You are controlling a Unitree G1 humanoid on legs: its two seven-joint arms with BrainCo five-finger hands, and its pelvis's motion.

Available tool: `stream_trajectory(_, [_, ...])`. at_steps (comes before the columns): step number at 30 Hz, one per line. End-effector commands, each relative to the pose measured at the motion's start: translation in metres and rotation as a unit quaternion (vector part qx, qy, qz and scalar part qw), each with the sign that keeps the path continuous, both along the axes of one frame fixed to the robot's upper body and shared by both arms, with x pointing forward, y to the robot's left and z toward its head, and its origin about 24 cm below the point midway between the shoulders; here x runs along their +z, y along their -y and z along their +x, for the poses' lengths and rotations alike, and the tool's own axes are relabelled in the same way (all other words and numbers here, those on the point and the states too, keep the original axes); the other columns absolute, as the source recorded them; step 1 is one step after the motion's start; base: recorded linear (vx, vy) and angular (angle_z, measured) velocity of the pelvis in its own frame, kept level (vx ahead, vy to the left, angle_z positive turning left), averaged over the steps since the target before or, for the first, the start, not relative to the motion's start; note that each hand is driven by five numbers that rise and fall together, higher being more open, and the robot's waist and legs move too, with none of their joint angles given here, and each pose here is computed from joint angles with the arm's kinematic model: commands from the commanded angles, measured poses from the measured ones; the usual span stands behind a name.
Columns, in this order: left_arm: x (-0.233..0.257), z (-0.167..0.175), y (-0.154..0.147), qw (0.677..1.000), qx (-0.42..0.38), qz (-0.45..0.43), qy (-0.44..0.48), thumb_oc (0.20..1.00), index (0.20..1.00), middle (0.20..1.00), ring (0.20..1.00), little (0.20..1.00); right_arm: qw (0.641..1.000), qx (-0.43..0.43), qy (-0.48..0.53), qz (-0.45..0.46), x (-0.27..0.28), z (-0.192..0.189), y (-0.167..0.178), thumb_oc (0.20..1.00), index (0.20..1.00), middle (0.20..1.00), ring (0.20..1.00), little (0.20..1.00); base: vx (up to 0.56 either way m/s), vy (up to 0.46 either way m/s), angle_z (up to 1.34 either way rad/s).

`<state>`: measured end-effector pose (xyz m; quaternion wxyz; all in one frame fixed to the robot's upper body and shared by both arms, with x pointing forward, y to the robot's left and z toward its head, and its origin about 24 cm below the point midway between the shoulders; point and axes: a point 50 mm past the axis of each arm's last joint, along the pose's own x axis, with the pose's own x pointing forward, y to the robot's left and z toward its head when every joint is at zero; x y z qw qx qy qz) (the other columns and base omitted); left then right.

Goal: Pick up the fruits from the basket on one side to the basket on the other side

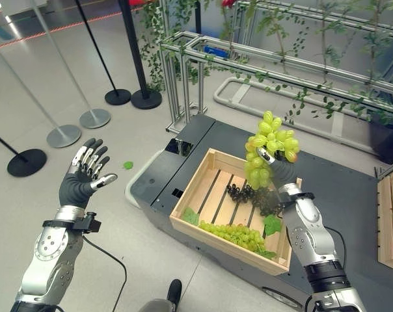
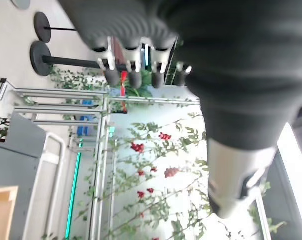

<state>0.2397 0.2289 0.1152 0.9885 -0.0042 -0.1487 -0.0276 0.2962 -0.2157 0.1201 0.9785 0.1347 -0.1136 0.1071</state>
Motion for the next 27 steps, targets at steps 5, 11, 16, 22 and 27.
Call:
stream_trajectory(5, [0.002,-0.01,-0.006,0.999,-0.039,0.03,-0.018,1.0,1.0,1.0,1.0,1.0,0.992,0.019,0.111,-0.055,0.044,-0.009,-0.001,0.2,0.2,0.2,0.2,0.2,0.03,0.024,-0.19])
stream_trajectory(11, [0.002,-0.007,0.008,0.991,-0.118,0.05,-0.047,1.0,1.0,1.0,1.0,1.0,0.986,0.03,0.114,-0.119,0.045,-0.009,-0.009,0.2,0.2,0.2,0.2,0.2,0.02,0.015,-0.09])
stream_trajectory(16, [0.01,0.001,0.013,0.985,-0.15,0.07,-0.039,1.0,1.0,1.0,1.0,1.0,0.974,0.031,0.13,-0.184,0.053,-0.01,-0.011,0.2,0.2,0.2,0.2,0.2,0.01,0.009,-0.15])
stream_trajectory(22, [0.018,0.008,0.022,0.982,-0.168,0.079,-0.022,1.0,1.0,1.0,1.0,1.0,0.954,0.011,0.149,-0.259,0.059,-0.015,-0.006,0.2,0.2,0.2,0.2,0.2,0.0,0.005,-0.02])
stream_trajectory(27, [0.017,0.011,0.026,0.978,-0.182,0.094,-0.024,1.0,1.0,1.0,1.0,1.0,0.937,0.002,0.172,-0.304,0.064,-0.018,-0.01,0.2,0.2,0.2,0.2,0.2,0.0,0.011,-0.07])
